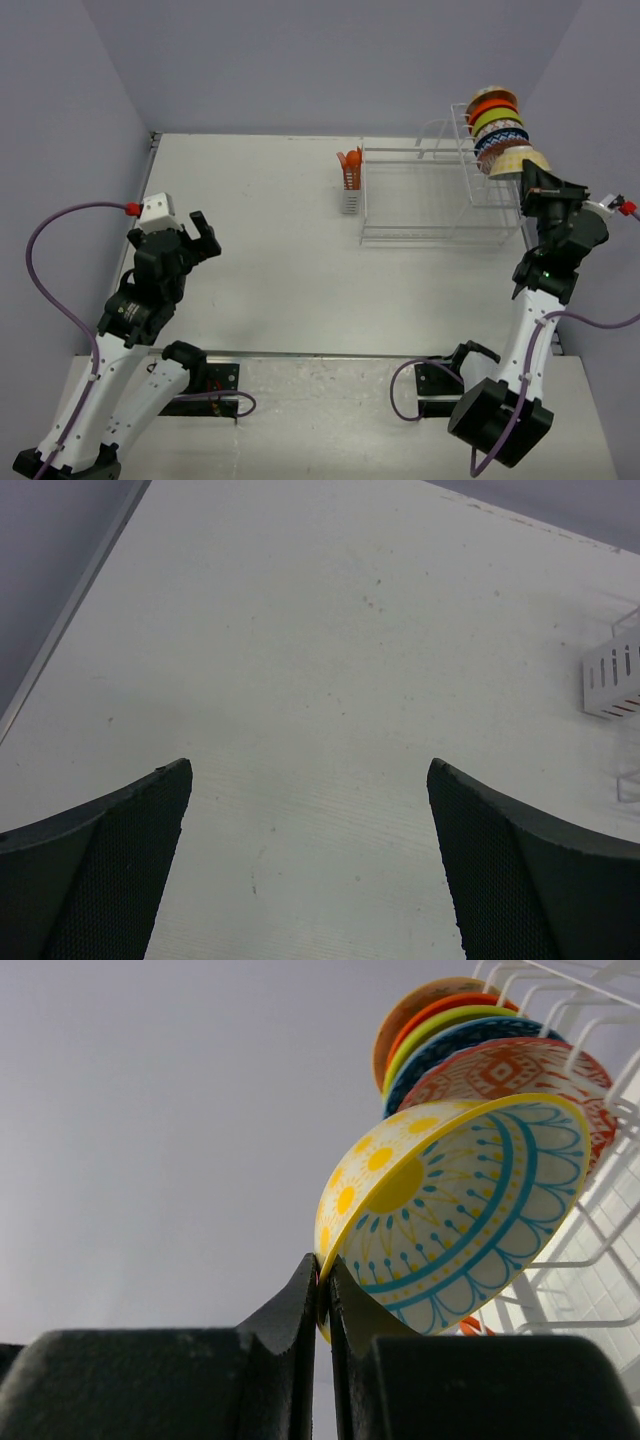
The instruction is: Unload the bowls from the dish rack
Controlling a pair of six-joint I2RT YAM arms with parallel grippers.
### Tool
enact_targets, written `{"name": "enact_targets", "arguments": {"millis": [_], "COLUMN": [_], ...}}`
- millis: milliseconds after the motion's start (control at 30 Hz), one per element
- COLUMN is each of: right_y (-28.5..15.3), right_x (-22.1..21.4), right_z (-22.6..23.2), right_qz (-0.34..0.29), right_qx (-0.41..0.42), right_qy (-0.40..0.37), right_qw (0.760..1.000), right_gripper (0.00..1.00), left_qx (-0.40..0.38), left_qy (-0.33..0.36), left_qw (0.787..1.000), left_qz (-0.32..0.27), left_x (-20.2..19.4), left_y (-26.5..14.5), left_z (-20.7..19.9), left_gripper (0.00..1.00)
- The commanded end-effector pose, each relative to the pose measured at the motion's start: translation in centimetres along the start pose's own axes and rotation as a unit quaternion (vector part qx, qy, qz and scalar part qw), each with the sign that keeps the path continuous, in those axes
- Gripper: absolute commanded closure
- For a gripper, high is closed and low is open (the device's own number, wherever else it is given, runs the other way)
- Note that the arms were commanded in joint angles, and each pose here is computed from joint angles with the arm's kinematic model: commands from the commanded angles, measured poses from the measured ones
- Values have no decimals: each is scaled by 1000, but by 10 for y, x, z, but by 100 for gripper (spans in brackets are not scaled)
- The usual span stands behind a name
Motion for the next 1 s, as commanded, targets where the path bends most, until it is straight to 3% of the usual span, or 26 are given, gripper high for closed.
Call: {"name": "enact_targets", "arguments": {"millis": [0, 233, 333, 533, 600, 633, 800, 867, 900, 967], "right_y": [-17, -35, -45, -72, -67, -74, -53, -41, -34, -29], "right_x": [3, -6, -19, -60, -73, -85, -140, -181, -194, -243], "right_z": [45, 69, 85, 139, 136, 150, 146, 139, 135, 124], "right_qz": [-13, 23, 70, 177, 204, 228, 317, 380, 380, 425], "right_qx": [103, 148, 156, 218, 205, 228, 193, 178, 155, 143], "right_qy": [-26, -49, -100, -205, -242, -251, -351, -399, -424, -487], "right_qw": [994, 988, 980, 937, 926, 913, 860, 816, 807, 750], "right_gripper": [100, 100, 100, 100, 100, 100, 100, 100, 100, 100], "left_qx": [-13, -8, 7, 44, 52, 57, 83, 90, 94, 106], "left_qy": [-12, -11, -17, -38, -43, -45, -53, -57, -58, -61], "left_qw": [1000, 1000, 1000, 997, 996, 996, 993, 992, 992, 990], "left_qz": [-11, -13, -23, -47, -52, -55, -64, -65, -66, -66], "left_x": [7, 8, 11, 19, 20, 21, 24, 24, 24, 25], "left_y": [0, 0, -2, -6, -6, -6, -6, -5, -4, -3], "left_z": [-6, -6, -2, 9, 12, 13, 19, 20, 21, 23], "left_gripper": [0, 0, 0, 0, 0, 0, 0, 0, 0, 0]}}
Point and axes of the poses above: each gripper's point midway between its finger pads, its own y axis out along the fingers, its own z axis along the line the jaws close on, x = y × z, the point moved 8 cm from there along -y, back along the fingers, and after that the axes turned 8 degrees about -y, right-handed, at the moved point
